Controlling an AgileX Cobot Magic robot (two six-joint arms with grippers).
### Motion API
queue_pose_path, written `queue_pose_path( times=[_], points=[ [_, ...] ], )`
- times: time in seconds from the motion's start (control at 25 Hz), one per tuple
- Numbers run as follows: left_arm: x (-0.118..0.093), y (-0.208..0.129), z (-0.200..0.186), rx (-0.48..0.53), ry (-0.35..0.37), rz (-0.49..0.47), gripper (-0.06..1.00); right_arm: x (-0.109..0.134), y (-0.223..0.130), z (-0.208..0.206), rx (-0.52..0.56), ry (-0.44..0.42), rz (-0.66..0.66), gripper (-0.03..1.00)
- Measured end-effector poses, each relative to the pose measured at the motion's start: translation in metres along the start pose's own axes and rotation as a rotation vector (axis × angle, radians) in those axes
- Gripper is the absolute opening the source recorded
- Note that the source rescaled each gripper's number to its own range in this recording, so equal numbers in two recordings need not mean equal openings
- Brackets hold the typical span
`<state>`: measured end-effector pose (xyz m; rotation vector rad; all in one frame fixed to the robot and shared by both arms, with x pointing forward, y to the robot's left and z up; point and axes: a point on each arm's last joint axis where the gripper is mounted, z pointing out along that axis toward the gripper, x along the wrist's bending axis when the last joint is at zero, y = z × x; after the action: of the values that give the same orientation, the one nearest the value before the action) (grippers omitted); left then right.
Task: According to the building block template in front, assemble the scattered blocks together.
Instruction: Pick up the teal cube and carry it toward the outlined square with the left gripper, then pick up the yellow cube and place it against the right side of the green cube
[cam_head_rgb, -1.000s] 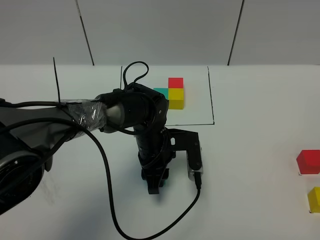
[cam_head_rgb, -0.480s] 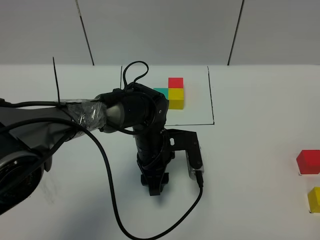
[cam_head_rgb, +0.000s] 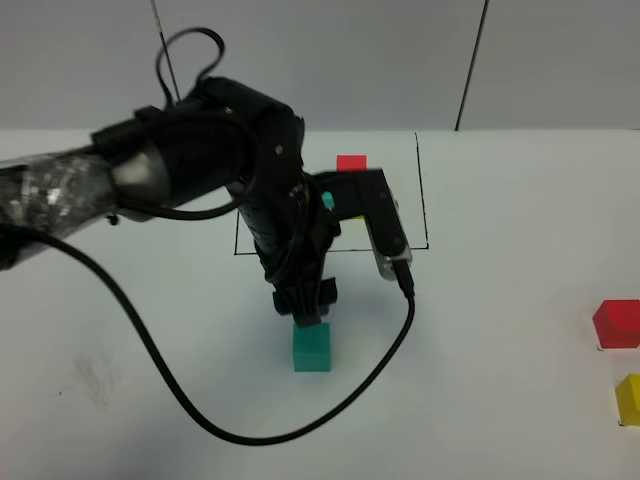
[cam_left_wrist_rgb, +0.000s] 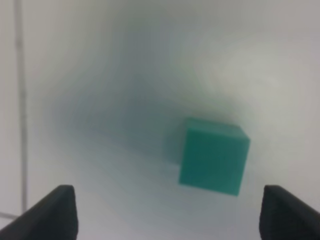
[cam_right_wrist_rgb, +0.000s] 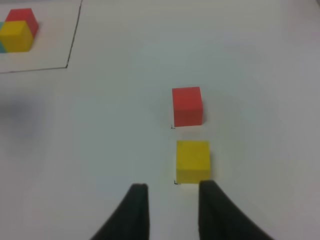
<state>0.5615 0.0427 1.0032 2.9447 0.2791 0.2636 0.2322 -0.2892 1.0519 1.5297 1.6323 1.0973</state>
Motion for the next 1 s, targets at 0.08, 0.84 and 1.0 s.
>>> queue_pose_path(
  times=[0.08,0.84,1.0],
  points=[
    [0.004,-0.004,-0.032,-0.027,0.1,-0.072,0.81,0.0,0.0,0.0,0.0,0.0,0.0,0.0],
    [-0.008,-0.178,-0.277,-0.118,0.815,-1.035,1.0,0.0,0.0,0.0,0.0,0.0,0.0,0.0],
    [-0.035,-0.207,-0.313,-0.197,0.893,-1.084,1.0,0.0,0.0,0.0,0.0,0.0,0.0,0.0]
  ],
)
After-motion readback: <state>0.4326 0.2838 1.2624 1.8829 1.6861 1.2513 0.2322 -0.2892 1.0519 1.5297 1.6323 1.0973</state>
